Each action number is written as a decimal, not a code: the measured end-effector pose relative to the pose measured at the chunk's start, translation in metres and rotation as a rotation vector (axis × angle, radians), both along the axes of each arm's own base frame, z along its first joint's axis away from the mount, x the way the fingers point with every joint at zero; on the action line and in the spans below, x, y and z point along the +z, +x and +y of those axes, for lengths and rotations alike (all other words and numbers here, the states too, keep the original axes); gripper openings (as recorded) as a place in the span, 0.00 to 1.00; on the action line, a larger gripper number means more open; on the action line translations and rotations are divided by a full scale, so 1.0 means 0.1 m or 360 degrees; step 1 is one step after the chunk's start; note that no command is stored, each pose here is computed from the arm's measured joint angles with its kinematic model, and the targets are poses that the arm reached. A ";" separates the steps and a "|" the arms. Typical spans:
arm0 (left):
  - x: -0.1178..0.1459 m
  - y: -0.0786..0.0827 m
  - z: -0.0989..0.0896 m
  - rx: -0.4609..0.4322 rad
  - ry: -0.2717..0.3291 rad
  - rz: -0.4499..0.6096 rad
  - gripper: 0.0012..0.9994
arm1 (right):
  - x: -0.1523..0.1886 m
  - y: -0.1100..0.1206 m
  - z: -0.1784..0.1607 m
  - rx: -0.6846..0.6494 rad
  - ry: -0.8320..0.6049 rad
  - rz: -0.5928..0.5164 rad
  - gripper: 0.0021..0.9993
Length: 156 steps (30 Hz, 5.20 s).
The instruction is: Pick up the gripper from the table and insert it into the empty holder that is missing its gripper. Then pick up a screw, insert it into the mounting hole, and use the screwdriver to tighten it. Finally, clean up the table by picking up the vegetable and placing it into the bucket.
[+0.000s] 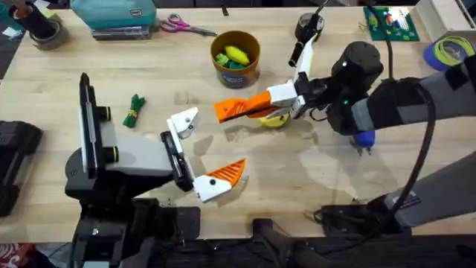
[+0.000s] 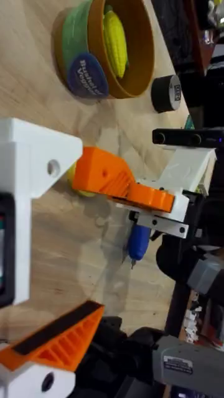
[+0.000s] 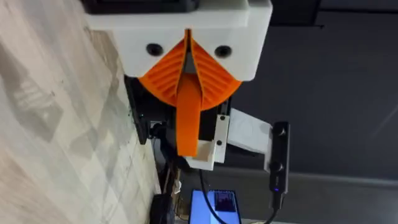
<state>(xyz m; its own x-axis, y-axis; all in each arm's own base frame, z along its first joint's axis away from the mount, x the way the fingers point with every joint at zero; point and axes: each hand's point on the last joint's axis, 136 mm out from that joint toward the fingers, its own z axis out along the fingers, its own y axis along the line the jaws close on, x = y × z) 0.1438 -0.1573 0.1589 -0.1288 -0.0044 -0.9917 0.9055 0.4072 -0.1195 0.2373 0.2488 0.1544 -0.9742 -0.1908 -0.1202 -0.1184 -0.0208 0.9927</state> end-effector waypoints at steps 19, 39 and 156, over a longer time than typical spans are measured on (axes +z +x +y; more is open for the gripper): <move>0.00 0.00 0.00 0.0000 0.0000 0.0000 0.99 | 0.18 -0.24 0.18 0.0136 0.0027 -0.0045 0.01; 0.00 0.00 0.00 0.0000 0.0000 0.0000 0.99 | 0.11 -0.36 0.19 0.0154 0.0003 0.0046 0.01; 0.00 0.00 0.00 0.0000 0.0000 0.0000 0.99 | 0.14 -0.47 0.42 0.0007 0.0034 0.0008 0.01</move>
